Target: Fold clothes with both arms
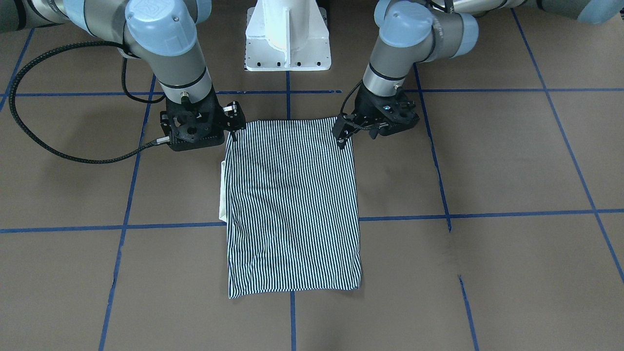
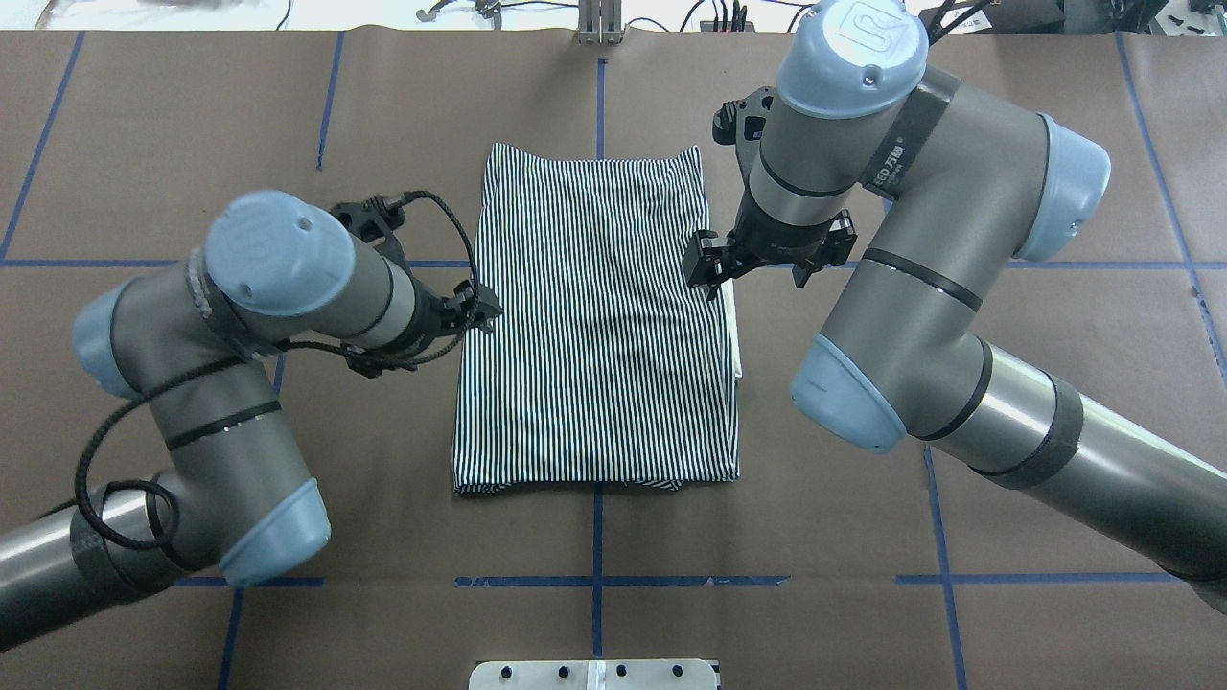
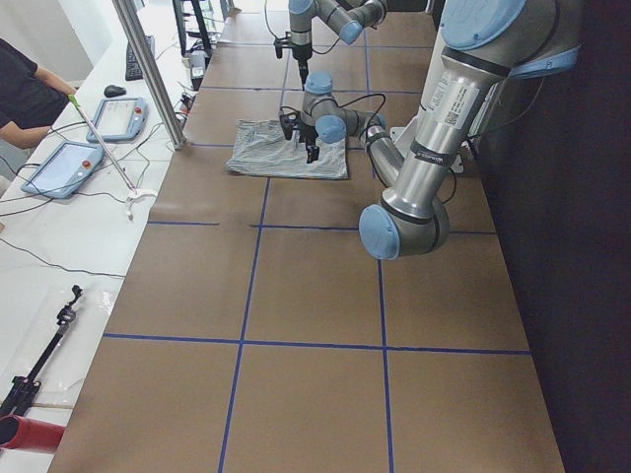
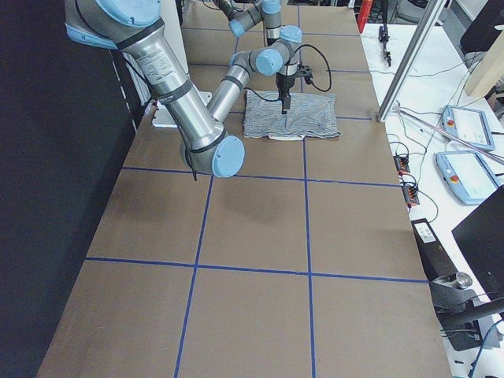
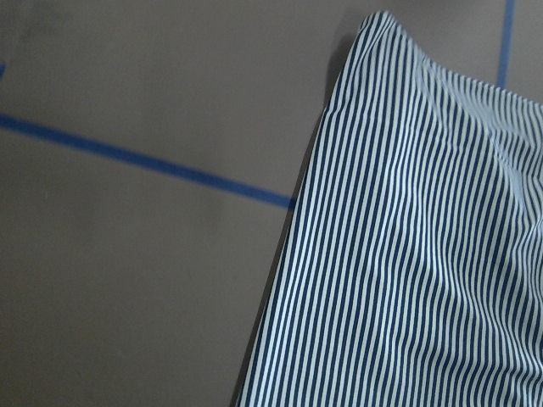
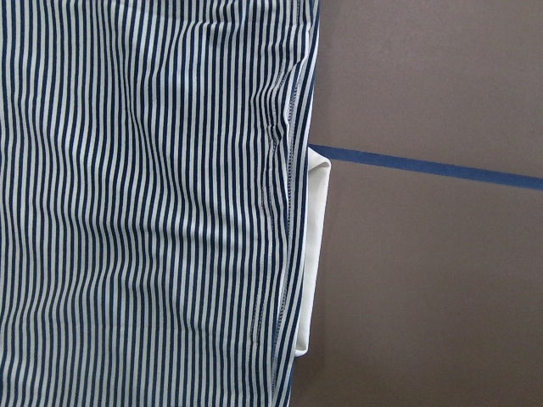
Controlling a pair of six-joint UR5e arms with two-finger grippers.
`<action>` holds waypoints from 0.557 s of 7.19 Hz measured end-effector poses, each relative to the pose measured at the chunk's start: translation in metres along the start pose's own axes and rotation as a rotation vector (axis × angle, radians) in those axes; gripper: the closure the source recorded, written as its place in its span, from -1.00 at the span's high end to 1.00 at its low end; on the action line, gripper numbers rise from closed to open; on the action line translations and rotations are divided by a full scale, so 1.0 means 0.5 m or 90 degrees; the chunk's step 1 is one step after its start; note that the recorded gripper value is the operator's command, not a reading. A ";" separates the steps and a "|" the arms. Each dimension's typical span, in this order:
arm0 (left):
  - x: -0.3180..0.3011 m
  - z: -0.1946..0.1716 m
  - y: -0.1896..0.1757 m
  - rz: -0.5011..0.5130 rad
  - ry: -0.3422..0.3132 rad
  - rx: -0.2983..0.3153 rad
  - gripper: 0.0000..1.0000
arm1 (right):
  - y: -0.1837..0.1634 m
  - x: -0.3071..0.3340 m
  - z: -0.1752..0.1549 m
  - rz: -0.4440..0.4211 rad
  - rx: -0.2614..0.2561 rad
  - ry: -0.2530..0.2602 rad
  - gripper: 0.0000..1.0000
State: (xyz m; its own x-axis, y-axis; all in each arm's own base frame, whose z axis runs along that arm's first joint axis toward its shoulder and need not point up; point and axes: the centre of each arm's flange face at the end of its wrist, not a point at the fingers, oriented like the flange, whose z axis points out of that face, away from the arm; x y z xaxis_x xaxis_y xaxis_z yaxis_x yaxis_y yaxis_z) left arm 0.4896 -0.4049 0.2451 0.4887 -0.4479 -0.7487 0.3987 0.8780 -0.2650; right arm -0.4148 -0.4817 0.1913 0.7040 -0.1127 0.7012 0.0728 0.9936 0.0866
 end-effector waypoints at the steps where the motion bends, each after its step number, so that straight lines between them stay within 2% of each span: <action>1: 0.002 0.029 0.068 -0.051 -0.033 0.008 0.99 | 0.006 -0.001 -0.002 0.026 0.008 -0.014 1.00; 2: 0.000 0.049 0.118 -0.087 -0.062 0.015 0.99 | 0.010 -0.002 0.003 0.045 0.014 -0.027 1.00; 4: -0.017 0.092 0.180 -0.108 -0.099 0.029 0.99 | 0.017 -0.005 0.011 0.073 0.017 -0.038 1.00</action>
State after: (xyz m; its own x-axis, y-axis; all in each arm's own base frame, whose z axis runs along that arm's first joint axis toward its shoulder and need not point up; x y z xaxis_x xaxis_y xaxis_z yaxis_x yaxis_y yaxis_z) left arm 0.5568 -0.3300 0.2554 0.5237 -0.6122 -0.5924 0.5186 0.7808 -0.3484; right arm -0.4196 -0.4729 0.1943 0.6629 -0.0001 0.7487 -0.0247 0.9995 0.0221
